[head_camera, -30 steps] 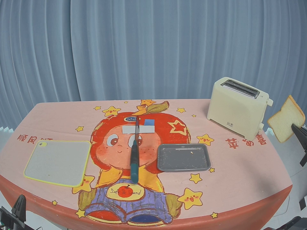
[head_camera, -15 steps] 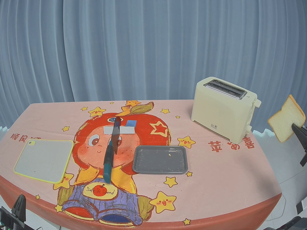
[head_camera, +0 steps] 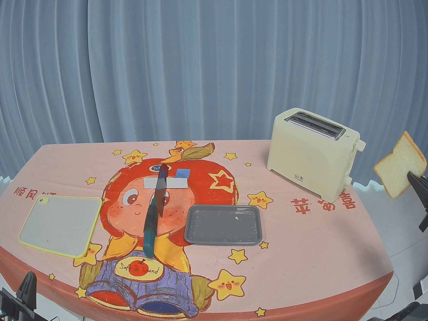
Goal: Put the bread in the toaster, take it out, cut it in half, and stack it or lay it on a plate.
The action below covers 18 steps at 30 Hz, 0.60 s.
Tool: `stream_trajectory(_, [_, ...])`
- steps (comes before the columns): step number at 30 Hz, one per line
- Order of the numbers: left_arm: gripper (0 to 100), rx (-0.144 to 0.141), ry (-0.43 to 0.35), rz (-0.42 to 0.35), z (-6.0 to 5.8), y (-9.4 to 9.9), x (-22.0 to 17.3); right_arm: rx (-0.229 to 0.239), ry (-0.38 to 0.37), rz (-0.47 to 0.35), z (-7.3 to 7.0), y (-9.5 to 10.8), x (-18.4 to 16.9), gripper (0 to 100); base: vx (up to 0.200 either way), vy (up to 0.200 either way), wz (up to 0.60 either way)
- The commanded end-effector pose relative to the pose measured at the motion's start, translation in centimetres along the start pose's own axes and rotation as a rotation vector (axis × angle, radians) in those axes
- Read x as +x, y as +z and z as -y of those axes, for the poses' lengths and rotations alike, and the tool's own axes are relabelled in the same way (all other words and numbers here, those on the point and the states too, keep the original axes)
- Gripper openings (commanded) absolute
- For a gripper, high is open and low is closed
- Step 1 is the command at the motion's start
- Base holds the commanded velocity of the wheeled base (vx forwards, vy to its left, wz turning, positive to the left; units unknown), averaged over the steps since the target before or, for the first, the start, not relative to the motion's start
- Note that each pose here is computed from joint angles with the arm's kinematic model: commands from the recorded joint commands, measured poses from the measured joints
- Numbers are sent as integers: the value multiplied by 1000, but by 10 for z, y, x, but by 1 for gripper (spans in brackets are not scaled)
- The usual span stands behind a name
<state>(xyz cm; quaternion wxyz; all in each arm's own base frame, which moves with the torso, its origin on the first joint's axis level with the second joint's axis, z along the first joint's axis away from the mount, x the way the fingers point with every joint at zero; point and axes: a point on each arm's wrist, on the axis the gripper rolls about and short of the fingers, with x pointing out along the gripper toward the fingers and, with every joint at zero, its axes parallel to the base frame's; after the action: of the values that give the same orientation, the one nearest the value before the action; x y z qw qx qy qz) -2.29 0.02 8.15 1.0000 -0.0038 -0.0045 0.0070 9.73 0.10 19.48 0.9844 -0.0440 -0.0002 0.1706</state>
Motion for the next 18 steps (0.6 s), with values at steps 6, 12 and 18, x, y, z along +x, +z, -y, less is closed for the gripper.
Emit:
stream_trajectory(6, [0,0,0,-1,0,-5,0,-16,-8,31,-1,5,-5,0,0,0,0])
stream_trajectory(12, [0,0,0,-1,0,-5,0,-14,-1,-26,-2,-1,-5,0,0,0,0])
stream_trajectory(18, [0,-2,1,-3,0,-5,0,-15,-5,-31,-2,-2,-6,0,0,0,0])
